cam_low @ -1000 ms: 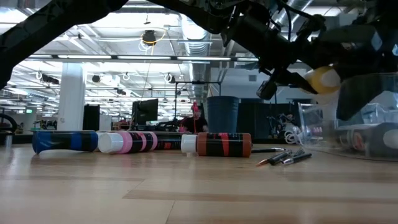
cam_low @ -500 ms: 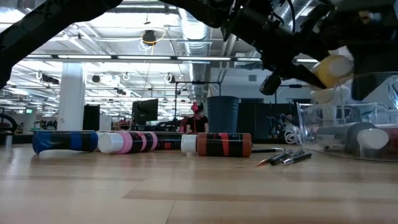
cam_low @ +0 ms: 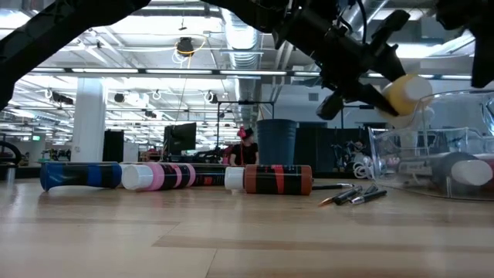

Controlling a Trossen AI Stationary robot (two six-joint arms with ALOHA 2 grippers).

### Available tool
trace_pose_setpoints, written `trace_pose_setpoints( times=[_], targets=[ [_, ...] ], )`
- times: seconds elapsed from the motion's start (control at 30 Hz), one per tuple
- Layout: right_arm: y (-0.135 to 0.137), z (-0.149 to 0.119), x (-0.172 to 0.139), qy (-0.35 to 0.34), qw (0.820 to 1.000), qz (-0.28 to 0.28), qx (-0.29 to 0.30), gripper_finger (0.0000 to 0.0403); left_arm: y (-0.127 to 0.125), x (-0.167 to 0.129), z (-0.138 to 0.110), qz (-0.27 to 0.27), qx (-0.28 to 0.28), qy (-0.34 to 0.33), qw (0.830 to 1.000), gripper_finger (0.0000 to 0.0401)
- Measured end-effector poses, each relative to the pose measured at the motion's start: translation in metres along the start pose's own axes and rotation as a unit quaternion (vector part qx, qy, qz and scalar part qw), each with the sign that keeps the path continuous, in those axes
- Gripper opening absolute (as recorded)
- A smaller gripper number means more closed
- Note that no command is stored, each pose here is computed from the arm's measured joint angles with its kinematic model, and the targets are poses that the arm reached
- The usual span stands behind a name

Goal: Pick & Place Paint Supplies
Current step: Put the large yellow paint bottle into the transparent bin

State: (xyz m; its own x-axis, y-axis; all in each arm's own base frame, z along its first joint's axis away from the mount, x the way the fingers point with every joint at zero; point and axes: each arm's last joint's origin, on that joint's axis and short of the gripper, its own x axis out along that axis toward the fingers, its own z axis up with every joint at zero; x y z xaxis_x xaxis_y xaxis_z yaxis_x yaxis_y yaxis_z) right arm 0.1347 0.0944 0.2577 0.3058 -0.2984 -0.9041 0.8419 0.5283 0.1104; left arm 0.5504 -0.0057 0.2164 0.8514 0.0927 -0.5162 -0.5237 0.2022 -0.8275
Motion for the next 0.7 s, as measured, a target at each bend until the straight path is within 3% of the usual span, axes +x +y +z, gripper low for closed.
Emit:
trace_pose_setpoints(
  times=[0.2, 0.43, 0.7],
  targets=[
    [0.004, 0.016, 0.013, -0.019, 0.999, -0.040, -0.009, 0.0000, 0.001, 0.000, -0.003, 0.007, 0.002, 0.003, 1.000, 0.0110],
    [0.014, 0.032, 0.027, -0.013, 0.999, -0.031, -0.025, 0.0000, 0.002, 0.000, -0.003, 0.015, 0.003, 0.003, 1.000, 0.0112],
    [0.014, 0.031, 0.033, -0.002, 1.000, -0.024, -0.020, 0.0000, 0.005, 0.000, -0.003, 0.025, 0.004, 0.017, 1.000, 0.0138]
  ],
)
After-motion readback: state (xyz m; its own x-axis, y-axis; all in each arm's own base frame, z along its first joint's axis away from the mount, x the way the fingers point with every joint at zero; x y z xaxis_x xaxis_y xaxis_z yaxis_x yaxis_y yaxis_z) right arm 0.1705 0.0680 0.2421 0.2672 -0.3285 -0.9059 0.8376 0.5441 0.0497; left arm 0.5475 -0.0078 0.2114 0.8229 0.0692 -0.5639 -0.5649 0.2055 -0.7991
